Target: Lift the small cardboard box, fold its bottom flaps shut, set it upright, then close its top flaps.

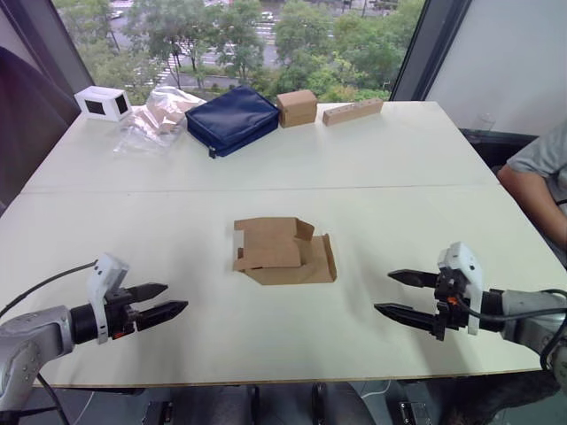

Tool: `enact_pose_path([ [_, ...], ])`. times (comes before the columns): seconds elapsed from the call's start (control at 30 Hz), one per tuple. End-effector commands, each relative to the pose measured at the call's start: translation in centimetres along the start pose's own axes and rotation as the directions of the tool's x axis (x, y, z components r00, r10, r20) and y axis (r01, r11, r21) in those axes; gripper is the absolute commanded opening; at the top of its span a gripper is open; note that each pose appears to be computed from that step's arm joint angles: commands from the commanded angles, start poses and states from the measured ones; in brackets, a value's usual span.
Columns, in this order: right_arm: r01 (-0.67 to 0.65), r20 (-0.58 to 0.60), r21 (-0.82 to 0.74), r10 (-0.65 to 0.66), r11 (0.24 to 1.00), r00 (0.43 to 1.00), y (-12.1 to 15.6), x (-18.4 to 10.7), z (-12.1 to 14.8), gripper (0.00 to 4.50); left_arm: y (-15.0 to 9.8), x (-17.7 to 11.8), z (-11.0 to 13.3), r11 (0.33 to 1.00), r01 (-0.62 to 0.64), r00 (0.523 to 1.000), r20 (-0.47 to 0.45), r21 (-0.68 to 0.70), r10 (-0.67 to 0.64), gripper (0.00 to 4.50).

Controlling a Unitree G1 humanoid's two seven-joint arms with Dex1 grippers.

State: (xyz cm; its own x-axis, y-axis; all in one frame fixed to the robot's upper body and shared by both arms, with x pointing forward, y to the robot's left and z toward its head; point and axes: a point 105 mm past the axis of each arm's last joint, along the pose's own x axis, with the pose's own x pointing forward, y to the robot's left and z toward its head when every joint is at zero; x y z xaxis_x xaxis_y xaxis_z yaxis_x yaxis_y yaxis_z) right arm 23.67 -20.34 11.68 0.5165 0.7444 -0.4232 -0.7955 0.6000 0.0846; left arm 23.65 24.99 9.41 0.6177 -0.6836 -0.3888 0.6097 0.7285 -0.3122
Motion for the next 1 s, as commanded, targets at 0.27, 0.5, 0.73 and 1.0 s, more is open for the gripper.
enact_pose_path([
  [0.27,-0.047,0.062,0.006,0.046,0.999,0.997,0.5,0.0,1.3,4.5,1.4,-0.4,2.0,0.996,-0.065,0.996,0.059,0.067,0.061,4.47],
  [0.5,0.002,0.079,-0.035,0.001,0.999,0.997,-0.3,0.0,1.9,4.5,2.1,-0.4,1.9,0.99,-0.09,0.996,0.031,0.109,0.087,4.47],
  [0.73,0.028,0.091,-0.041,-0.024,0.999,0.996,-0.9,-0.1,2.7,4.5,2.5,0.3,3.3,0.978,-0.113,0.994,0.017,0.176,0.112,4.47],
  [1.0,0.076,0.074,-0.104,-0.068,0.992,0.995,-0.8,-0.6,2.8,4.5,2.4,-0.2,4.2,1.0,-0.004,1.0,-0.024,0.014,0.004,4.47],
])
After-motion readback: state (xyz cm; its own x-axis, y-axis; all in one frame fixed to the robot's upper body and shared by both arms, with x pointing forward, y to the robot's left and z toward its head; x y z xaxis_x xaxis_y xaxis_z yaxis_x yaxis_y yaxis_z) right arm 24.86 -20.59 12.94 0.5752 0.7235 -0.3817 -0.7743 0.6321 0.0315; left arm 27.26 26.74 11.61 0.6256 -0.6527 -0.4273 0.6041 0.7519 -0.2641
